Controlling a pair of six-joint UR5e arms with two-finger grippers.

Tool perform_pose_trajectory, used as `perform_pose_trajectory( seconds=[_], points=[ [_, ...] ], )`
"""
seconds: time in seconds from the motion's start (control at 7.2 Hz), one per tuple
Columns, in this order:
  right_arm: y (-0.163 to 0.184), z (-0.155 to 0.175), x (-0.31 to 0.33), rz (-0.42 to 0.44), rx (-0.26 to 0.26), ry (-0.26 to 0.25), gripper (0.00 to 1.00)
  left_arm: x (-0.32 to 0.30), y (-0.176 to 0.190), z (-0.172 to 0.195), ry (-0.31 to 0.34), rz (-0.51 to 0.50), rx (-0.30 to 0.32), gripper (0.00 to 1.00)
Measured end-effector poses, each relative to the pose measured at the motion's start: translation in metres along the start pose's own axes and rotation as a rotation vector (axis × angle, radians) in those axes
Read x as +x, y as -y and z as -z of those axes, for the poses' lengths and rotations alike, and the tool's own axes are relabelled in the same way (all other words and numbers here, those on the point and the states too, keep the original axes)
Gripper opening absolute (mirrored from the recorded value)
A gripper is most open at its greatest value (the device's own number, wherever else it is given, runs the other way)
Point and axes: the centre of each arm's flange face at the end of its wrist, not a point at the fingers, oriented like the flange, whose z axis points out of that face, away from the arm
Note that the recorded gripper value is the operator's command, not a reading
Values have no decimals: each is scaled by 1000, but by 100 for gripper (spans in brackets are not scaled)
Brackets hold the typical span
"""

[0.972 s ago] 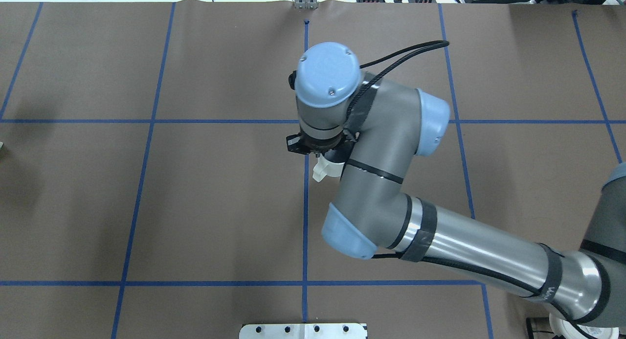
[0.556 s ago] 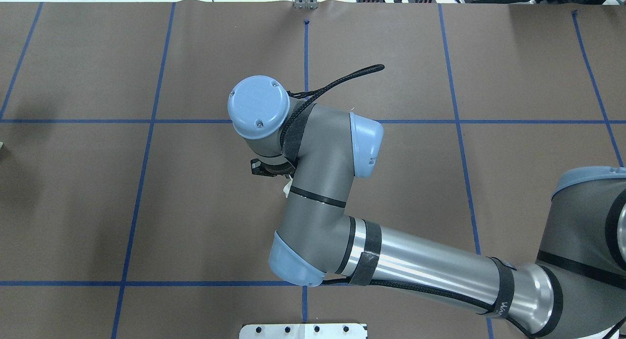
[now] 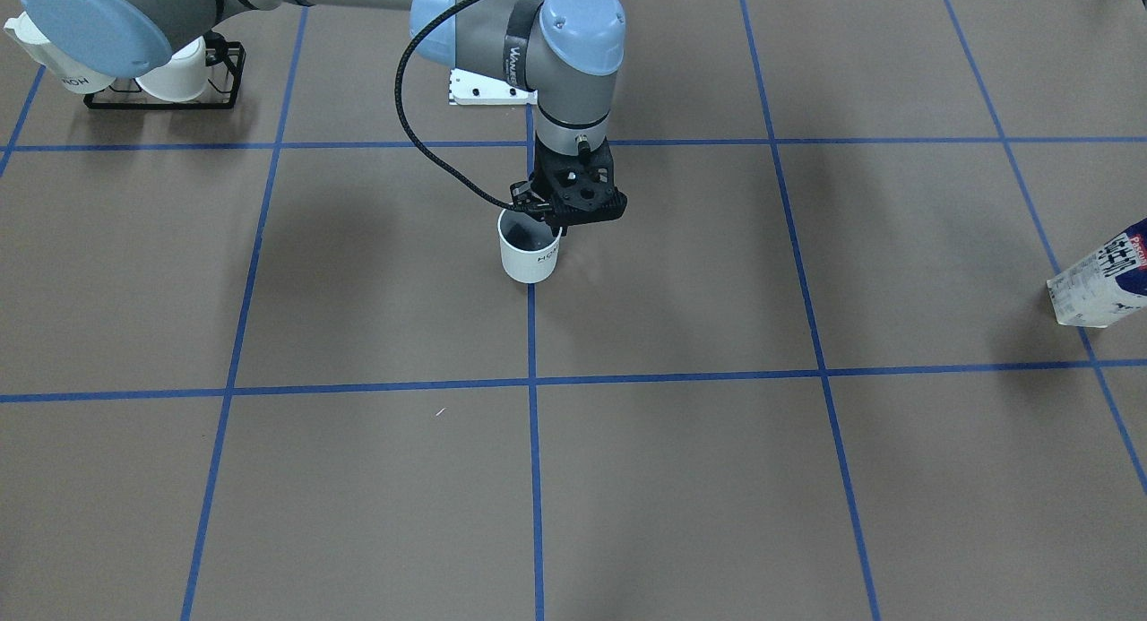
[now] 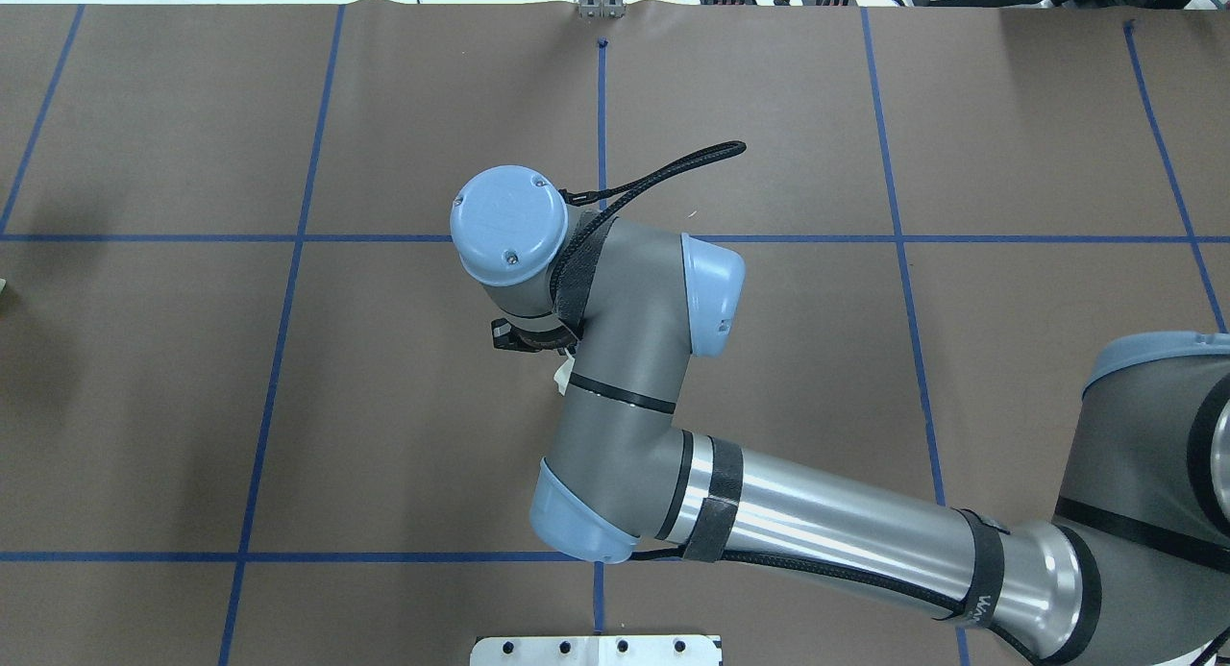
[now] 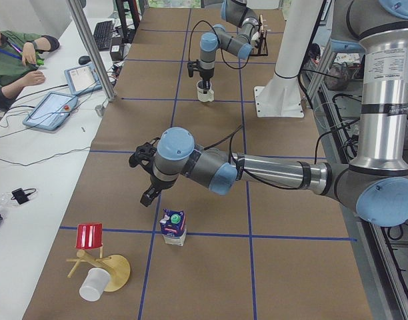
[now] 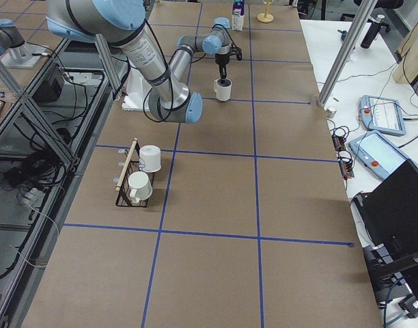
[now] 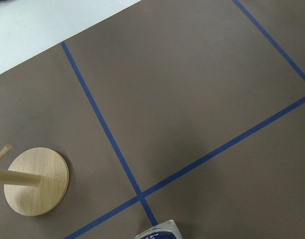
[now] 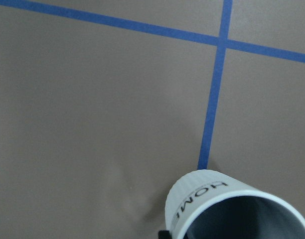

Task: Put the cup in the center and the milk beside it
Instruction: 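Lower the mug onto the center grid crossing and open the right gripper, then lift the right gripper away from the mug and withdraw it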

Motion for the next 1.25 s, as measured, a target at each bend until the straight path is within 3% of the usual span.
perform_pose_trajectory(
  seconds=[0.14, 0.28, 0.56, 0.83, 1.11, 1.25],
  points=[
    [-1, -2, 0, 2, 6, -5, 88, 0, 0, 0, 0, 0, 0, 99],
    [-1, -3, 0, 4, 21, -14, 99, 0, 0, 0, -1, -1, 0, 99],
    [7, 16, 3, 4, 61, 2, 99, 0, 1, 0, -1, -1, 0, 99],
    [48, 70, 37, -12, 112, 61, 99, -1, 1, -1, -1, -2, 1, 99],
    [120, 114, 132, 28, 131, 74, 99, 0, 4, 0, 3, -14, 11, 99],
    [146, 122, 206, 85, 142, 45, 99, 1, 6, 1, 4, -18, 16, 99]
  ],
)
